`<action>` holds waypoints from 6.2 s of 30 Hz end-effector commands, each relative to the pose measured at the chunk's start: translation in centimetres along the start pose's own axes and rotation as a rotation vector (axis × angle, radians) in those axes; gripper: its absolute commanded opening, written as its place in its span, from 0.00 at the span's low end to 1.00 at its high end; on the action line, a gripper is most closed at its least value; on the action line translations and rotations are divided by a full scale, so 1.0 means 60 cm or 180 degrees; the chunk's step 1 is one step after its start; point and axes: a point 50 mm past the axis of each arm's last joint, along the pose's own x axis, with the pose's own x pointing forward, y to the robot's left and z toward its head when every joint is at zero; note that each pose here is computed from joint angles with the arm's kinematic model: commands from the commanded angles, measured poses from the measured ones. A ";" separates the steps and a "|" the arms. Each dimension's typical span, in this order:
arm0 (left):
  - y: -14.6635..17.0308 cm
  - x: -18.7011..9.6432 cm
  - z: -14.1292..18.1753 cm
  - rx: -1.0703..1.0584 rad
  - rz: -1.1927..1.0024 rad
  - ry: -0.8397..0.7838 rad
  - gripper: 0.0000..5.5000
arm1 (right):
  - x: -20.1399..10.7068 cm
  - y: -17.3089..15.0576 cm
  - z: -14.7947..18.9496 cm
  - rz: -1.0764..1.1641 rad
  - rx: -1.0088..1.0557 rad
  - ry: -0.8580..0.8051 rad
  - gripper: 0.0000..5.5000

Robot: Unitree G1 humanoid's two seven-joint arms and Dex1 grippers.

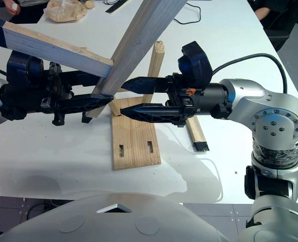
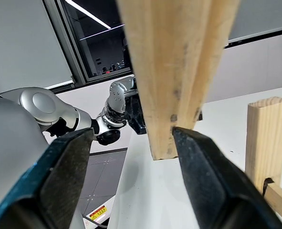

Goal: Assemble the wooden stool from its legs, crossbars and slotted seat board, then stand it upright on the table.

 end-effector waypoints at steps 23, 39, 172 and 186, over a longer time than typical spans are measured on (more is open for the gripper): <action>-0.013 -0.001 -0.023 -0.0152 -0.0205 0.0221 0.37 | 0.009 -0.004 -0.011 -0.0188 -0.0138 -0.0019 0.37; 0.001 -0.054 -0.086 -0.0549 0.0422 0.0526 0.67 | -0.016 -0.018 0.021 -0.0377 -0.0251 -0.0202 0.37; -0.002 -0.105 -0.188 -0.0463 0.2164 0.0695 0.67 | -0.216 0.025 -0.351 -0.4229 0.1376 0.1580 0.48; 0.036 -0.090 -0.215 -0.0374 0.2064 0.0945 0.67 | -0.205 -0.038 -0.300 -0.4128 0.0605 0.1469 0.37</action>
